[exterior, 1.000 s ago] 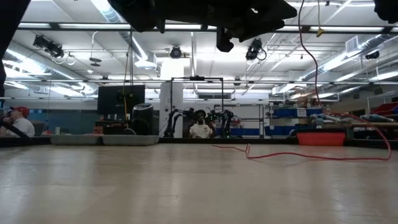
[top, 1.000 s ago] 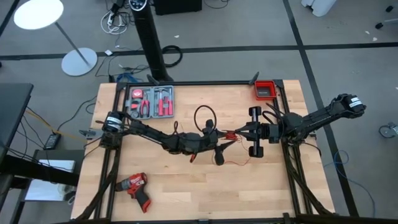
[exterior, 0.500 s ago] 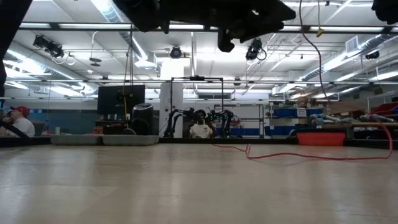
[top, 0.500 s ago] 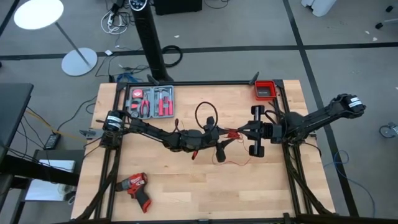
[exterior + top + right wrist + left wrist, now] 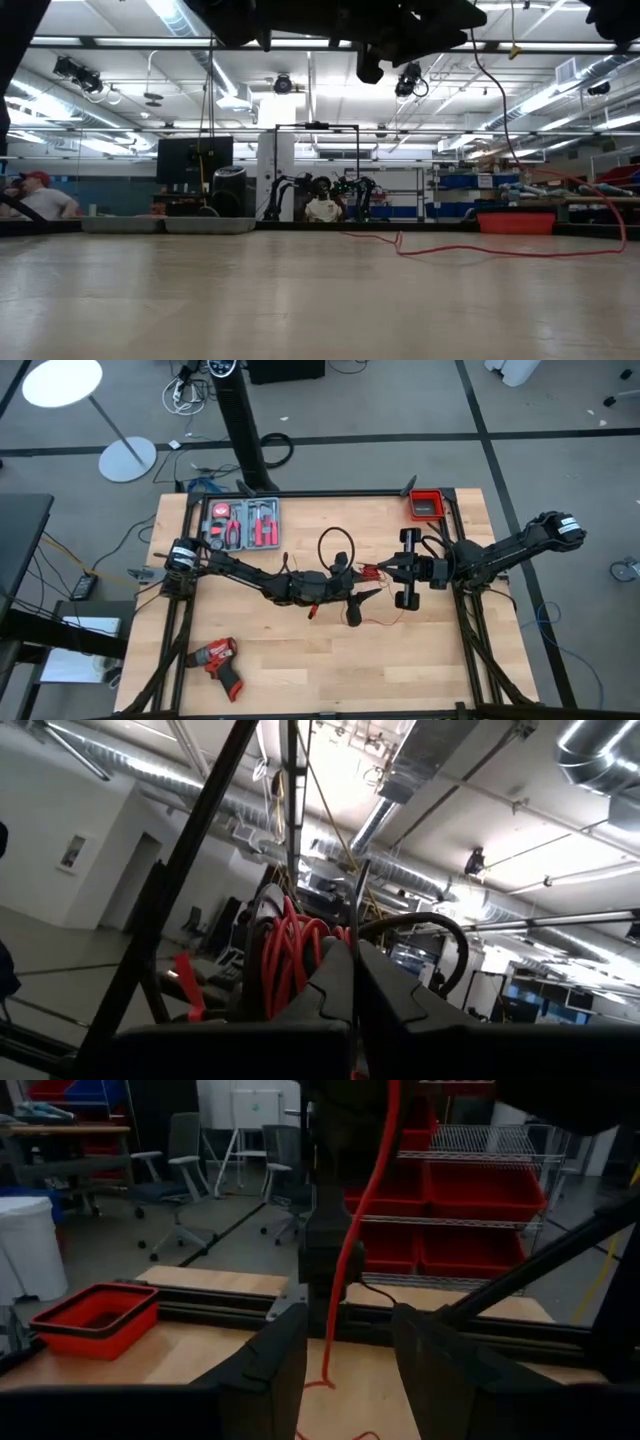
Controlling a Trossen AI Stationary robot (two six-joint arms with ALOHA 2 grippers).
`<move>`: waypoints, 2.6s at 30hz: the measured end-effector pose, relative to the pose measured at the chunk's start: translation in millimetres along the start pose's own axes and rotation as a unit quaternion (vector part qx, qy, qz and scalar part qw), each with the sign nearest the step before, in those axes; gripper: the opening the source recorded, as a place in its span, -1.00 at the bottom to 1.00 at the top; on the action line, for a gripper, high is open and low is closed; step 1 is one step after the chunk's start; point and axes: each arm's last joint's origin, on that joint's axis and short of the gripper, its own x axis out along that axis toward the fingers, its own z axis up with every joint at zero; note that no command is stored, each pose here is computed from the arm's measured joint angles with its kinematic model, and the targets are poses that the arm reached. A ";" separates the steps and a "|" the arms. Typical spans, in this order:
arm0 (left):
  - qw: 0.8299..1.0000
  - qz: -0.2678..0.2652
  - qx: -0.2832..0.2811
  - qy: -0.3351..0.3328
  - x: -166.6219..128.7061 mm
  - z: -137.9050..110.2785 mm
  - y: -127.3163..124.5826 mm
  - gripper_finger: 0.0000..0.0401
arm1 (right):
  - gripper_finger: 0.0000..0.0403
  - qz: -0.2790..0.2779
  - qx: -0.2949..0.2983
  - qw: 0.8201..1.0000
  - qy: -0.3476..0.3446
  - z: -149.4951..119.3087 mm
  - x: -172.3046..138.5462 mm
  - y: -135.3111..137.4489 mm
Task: Coil cords
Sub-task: Coil the red wire on the black spool
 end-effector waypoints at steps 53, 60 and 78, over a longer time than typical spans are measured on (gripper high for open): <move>0.956 0.095 0.147 0.236 -56.9 10.1 -18.6 -1.00 | -1.00 0.033 -0.050 0.973 0.223 6.9 -31.7 37.8; 0.963 0.102 0.131 0.212 -68.9 39.7 -13.4 -1.00 | -1.00 0.051 -0.038 0.958 0.279 -2.7 -39.0 41.2; 0.986 0.064 0.053 0.146 -58.8 72.2 -28.0 -1.00 | -1.00 -0.023 -0.086 0.934 0.345 -17.8 -39.1 40.2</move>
